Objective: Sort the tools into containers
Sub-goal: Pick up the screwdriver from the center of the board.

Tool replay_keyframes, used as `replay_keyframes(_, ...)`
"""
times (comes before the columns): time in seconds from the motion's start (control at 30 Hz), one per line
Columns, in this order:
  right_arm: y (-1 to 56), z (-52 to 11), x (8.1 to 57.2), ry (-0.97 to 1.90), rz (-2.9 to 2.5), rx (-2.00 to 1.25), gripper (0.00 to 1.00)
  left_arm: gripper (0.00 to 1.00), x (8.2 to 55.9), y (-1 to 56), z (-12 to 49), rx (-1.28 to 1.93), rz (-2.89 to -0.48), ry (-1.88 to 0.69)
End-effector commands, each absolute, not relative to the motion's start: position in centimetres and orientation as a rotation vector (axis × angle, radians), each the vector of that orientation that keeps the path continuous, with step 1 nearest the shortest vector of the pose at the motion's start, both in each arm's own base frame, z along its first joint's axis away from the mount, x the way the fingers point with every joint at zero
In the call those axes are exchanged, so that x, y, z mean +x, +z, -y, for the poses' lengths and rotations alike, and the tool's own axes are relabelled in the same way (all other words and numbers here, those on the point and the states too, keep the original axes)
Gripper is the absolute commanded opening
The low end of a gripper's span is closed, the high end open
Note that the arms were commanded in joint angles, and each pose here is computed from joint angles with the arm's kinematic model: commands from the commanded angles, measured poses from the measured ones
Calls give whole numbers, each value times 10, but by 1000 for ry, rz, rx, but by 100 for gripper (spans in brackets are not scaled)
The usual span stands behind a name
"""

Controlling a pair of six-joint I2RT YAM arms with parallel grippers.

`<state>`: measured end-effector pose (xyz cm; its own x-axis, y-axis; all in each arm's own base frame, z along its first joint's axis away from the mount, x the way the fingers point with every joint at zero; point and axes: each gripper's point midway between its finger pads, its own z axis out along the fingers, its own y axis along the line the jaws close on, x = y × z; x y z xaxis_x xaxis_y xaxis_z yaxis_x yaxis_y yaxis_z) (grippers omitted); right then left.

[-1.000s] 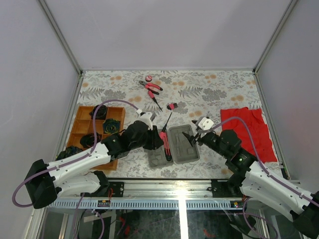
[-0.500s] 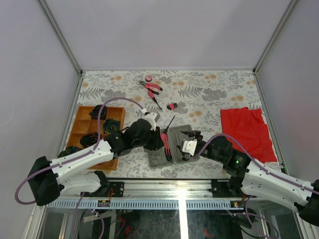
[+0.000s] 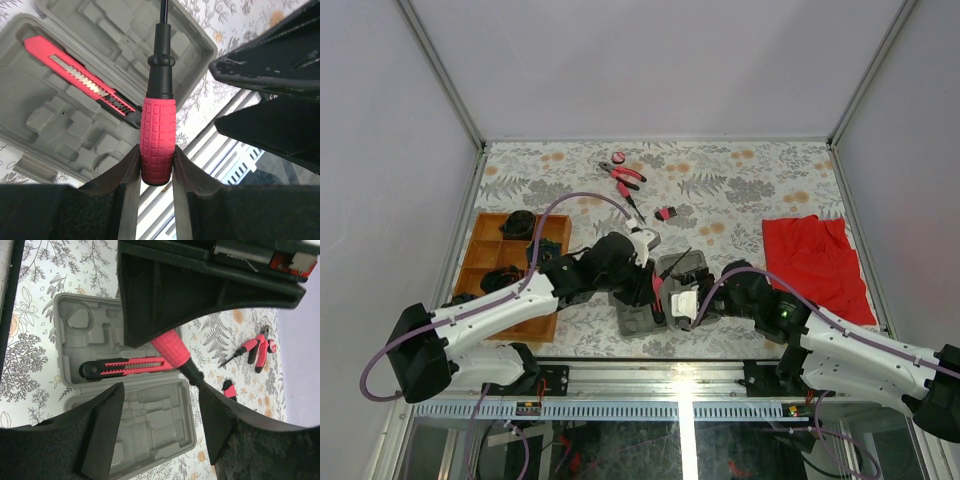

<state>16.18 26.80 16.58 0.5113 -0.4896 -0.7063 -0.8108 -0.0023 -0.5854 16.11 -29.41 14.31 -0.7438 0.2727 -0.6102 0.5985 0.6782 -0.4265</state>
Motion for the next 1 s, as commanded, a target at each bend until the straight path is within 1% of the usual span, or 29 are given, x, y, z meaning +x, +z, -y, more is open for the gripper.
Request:
replay_keyframes(0.0, 187, -285, 156, 400, -1014, -1677, 67, 0, 145, 150, 305, 826, -2356, -924)
replay_keyframes(0.17, 174, -289, 152, 421, -1026, -1731, 65, 0, 131, 149, 312, 916, -2355, -969)
replay_keyframes(0.3, 161, -291, 147, 452, -1054, -1786, 60, 0, 121, 151, 317, 968, -2343, -1001)
replay_keyframes(0.37, 157, -290, 146, 456, -1073, -1807, 55, 0, 118, 152, 317, 982, -2337, -1008)
replay_keyframes(0.43, 153, -289, 147, 452, -1089, -1822, 41, 0, 117, 152, 317, 990, -2337, -1007)
replay_keyframes(0.5, 151, -289, 147, 449, -1098, -1828, 32, 0, 116, 152, 317, 997, -2338, -1006)
replay_keyframes(0.57, 153, -289, 147, 452, -1103, -1820, 26, 0, 116, 152, 317, 998, -2337, -1002)
replay_keyframes(0.67, 159, -289, 148, 458, -1128, -1784, 22, 0, 123, 153, 315, 955, -2336, -959)
replay_keyframes(0.7, 160, -288, 150, 452, -1149, -1767, 20, 2, 128, 156, 313, 918, -2326, -935)
replay_keyframes(0.73, 161, -286, 153, 440, -1173, -1749, 19, 9, 131, 162, 313, 895, -2302, -932)
replay_keyframes(0.77, 161, -284, 157, 421, -1207, -1729, 16, 17, 133, 168, 312, 877, -2275, -934)
replay_keyframes(0.83, 162, -278, 162, 396, -1274, -1692, 15, 35, 138, 181, 309, 826, -2219, -941)
replay_keyframes(0.9, 167, -275, 164, 399, -1337, -1640, 14, 48, 142, 191, 306, 777, -2171, -945)
replay_keyframes(0.93, 168, -274, 164, 402, -1353, -1624, 14, 51, 142, 196, 304, 759, -2153, -953)
replay_keyframes(0.97, 170, -273, 165, 410, -1370, -1596, 14, 51, 143, 200, 303, 741, -2137, -959)
